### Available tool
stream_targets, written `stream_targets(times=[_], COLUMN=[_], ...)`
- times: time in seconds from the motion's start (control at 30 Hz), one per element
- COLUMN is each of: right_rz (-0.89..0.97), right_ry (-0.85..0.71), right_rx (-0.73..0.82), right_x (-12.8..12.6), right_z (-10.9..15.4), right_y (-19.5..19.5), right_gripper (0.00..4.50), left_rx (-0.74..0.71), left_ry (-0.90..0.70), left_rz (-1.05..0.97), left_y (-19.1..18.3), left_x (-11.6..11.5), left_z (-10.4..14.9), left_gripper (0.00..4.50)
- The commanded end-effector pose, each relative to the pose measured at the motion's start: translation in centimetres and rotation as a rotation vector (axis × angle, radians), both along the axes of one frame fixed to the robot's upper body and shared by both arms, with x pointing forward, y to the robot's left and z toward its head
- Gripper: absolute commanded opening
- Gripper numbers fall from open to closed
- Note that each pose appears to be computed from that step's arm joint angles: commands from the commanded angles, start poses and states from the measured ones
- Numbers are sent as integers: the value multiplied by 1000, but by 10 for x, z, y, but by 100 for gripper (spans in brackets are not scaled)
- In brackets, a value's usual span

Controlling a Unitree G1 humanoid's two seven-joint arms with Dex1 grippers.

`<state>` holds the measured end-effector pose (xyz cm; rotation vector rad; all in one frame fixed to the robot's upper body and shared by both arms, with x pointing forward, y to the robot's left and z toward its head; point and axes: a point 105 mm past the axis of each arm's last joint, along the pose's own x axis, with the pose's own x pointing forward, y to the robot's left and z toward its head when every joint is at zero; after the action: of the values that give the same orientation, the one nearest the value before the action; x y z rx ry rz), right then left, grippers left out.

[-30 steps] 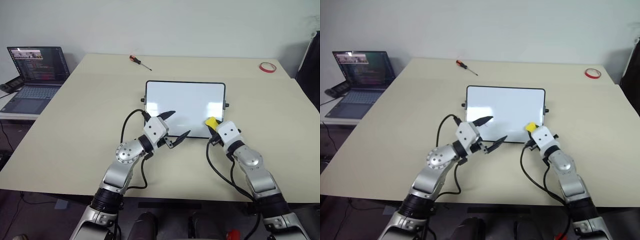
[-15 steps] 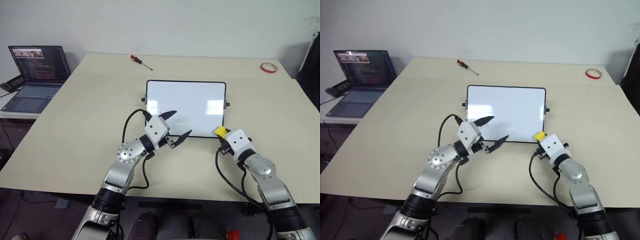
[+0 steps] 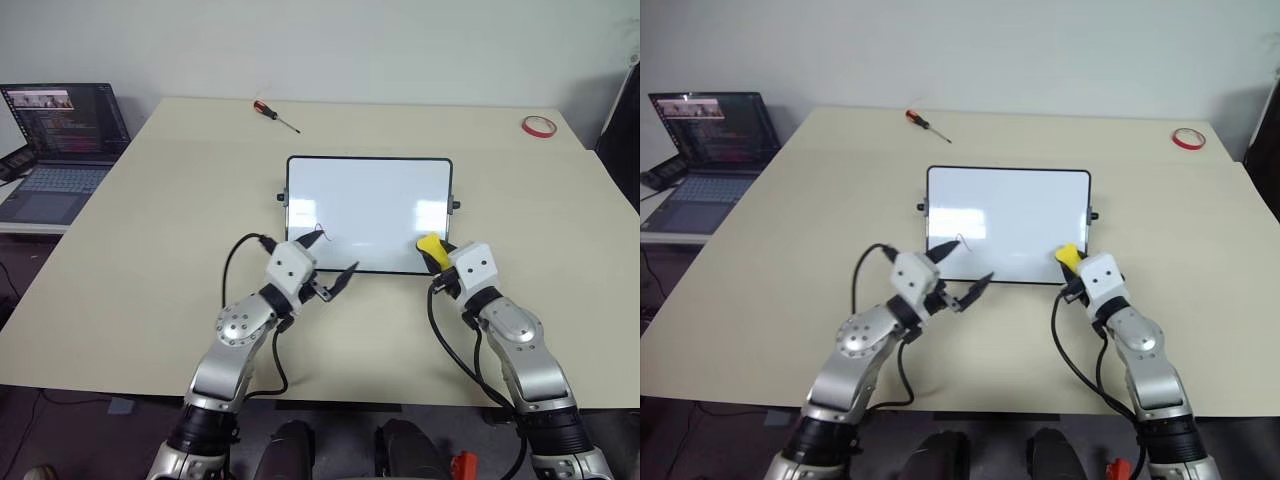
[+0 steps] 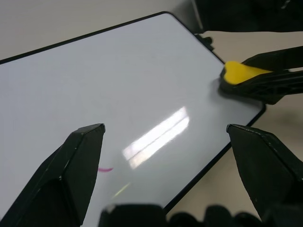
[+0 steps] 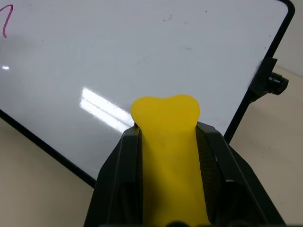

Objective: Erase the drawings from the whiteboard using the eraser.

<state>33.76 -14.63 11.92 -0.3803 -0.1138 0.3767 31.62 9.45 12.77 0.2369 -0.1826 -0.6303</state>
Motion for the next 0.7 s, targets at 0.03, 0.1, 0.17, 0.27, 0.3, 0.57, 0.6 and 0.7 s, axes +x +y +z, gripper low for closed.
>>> stream_targets(times=[0.03,0.1,0.17,0.27,0.3,0.57,0.6,0.7], right_rz=[31,50,78,137,162,294,306,345], right_ry=[-97,-116,-143,-176,-185,-209,-209,-197], right_rx=[15,23,35,46,49,50,45,38], right_x=[5,10,16,24,26,44,47,53], right_z=[23,29,36,47,49,56,56,50], right_y=[14,22,33,55,63,112,118,140], right_gripper=[120,120,120,120,120,120,120,120], left_rx=[-30,-55,-67,-120,-125,-135,-135,-133], left_ry=[-28,-22,-8,22,31,36,33,12], left_rz=[133,201,259,315,318,292,286,301], left_y=[22,31,38,45,45,41,41,44], left_x=[-6,-9,-12,-14,-14,-15,-15,-10], left_z=[6,3,-2,-8,-11,-11,-10,-5], left_gripper=[450,450,450,450,450,450,450,450])
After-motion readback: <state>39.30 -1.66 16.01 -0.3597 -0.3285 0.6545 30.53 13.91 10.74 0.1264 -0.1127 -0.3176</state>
